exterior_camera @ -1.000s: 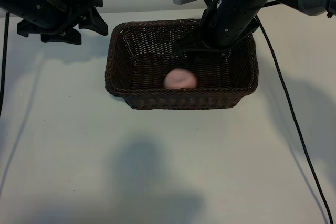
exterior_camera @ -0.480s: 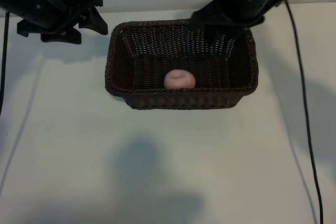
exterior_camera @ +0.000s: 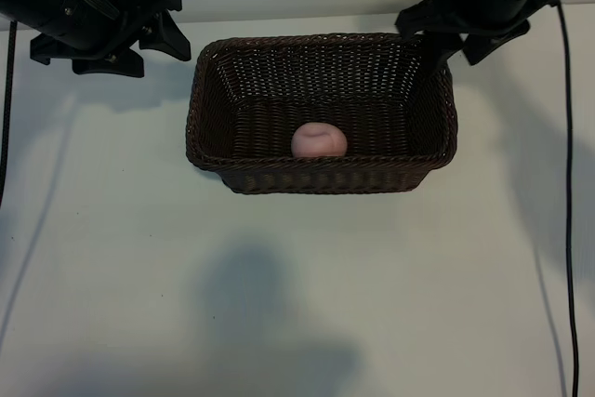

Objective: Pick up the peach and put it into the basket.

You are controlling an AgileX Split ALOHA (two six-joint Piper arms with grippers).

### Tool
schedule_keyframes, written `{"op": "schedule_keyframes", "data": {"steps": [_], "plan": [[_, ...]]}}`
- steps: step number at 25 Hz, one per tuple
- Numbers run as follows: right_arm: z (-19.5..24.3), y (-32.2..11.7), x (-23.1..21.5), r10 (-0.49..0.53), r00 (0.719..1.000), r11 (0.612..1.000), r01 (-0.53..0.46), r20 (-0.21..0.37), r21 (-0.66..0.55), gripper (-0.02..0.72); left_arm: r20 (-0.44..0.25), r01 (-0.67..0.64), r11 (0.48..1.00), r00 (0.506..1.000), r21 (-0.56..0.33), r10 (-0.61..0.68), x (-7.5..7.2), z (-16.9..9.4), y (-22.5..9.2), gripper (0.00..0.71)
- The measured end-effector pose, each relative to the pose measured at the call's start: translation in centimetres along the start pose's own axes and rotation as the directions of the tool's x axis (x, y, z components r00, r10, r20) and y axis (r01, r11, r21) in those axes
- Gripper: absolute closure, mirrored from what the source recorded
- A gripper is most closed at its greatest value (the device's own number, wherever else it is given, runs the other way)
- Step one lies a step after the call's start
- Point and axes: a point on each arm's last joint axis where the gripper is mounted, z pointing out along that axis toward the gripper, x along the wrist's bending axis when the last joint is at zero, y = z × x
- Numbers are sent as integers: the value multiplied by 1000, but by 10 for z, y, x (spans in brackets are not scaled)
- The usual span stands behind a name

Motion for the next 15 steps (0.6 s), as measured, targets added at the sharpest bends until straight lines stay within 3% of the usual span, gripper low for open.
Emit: {"op": "schedule_keyframes", "data": {"steps": [15], "plan": [[-8,-1,-2,4,1000,1000,-4,3,-16,205,0,-3,1000,1000,-4,3,0,0,0,121]]}}
